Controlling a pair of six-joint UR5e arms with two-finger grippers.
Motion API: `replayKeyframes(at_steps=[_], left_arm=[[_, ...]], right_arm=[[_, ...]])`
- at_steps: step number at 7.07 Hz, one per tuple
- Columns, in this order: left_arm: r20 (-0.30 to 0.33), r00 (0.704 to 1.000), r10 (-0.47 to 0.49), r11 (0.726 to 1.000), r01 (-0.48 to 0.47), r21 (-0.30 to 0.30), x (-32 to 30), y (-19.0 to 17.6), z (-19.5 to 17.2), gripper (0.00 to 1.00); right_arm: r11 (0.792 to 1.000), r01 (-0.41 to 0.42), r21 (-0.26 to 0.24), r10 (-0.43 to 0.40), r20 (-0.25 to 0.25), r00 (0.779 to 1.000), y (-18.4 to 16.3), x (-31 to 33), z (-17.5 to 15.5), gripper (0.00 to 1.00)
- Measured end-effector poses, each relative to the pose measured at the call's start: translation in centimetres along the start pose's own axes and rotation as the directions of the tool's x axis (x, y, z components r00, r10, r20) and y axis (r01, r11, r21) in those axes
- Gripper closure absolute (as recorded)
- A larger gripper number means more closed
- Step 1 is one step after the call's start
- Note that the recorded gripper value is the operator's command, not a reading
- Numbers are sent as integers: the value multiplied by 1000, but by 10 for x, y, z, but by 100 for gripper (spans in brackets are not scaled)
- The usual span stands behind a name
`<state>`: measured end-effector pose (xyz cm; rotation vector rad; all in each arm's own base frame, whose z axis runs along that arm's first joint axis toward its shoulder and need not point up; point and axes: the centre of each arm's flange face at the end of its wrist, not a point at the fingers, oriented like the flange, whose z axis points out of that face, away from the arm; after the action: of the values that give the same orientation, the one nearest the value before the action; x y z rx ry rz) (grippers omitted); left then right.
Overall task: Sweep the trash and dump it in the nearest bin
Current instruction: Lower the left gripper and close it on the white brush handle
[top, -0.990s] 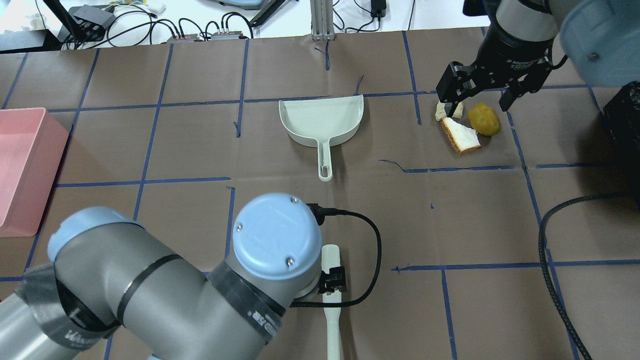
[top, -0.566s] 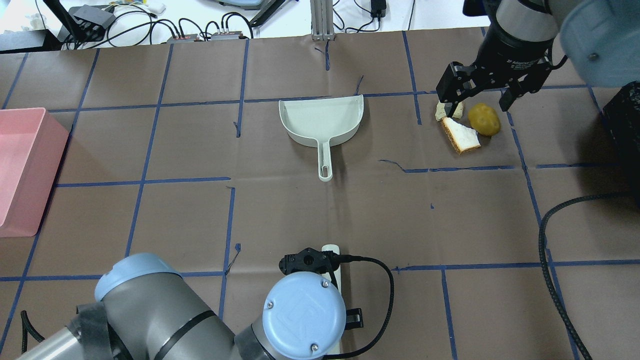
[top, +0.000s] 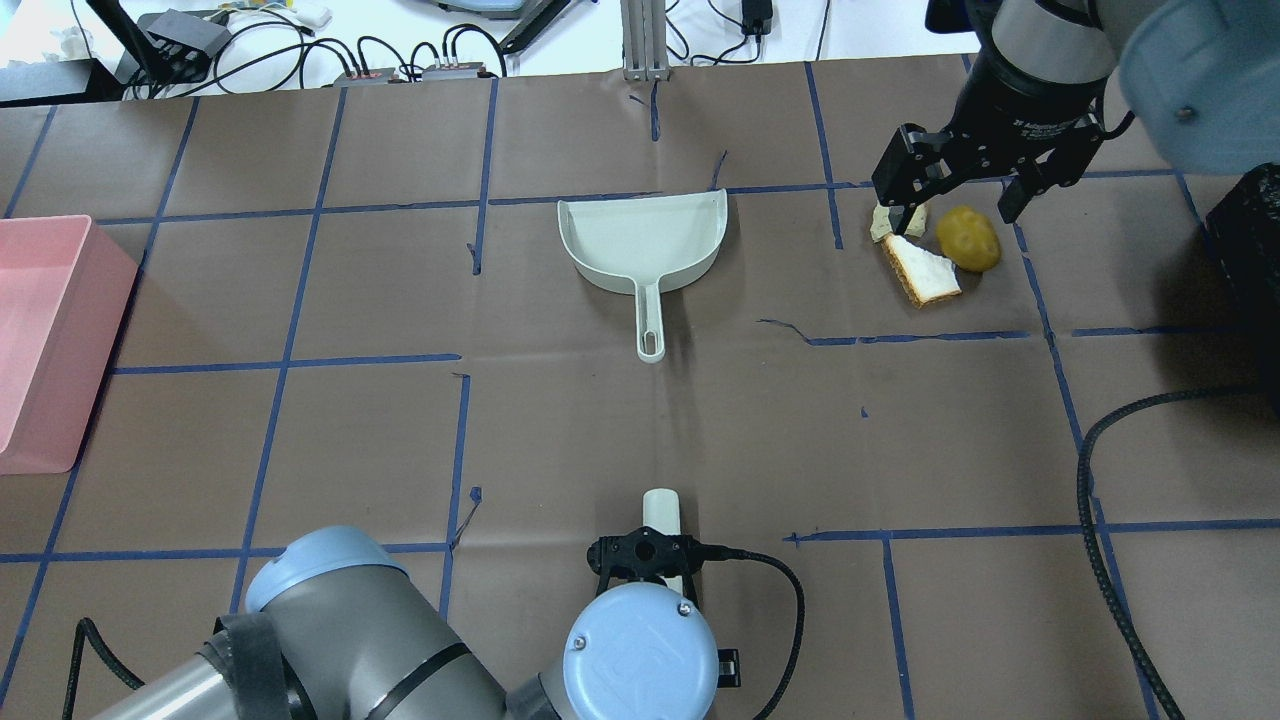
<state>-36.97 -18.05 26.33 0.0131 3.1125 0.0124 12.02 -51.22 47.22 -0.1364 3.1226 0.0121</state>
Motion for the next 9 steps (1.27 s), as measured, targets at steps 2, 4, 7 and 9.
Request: replayKeyframes(at_steps=[2, 4, 7, 9], left_arm=[[-33, 999, 7, 999, -5, 33, 9, -3, 3, 1], [-46, 999, 26, 998, -24, 59, 14, 7, 14, 1], [-42, 998, 48, 995, -44, 89, 14, 17, 36, 7], [-39, 999, 18, 997, -15, 79, 11, 21, 41, 26]], right_arm=[[1000, 0, 0, 0, 0, 1000, 0, 0, 0, 0], [1000, 0, 0, 0, 0, 1000, 0, 0, 0, 0], [1000, 0, 0, 0, 0, 1000, 0, 0, 0, 0], [1000, 0, 0, 0, 0, 1000, 0, 0, 0, 0]])
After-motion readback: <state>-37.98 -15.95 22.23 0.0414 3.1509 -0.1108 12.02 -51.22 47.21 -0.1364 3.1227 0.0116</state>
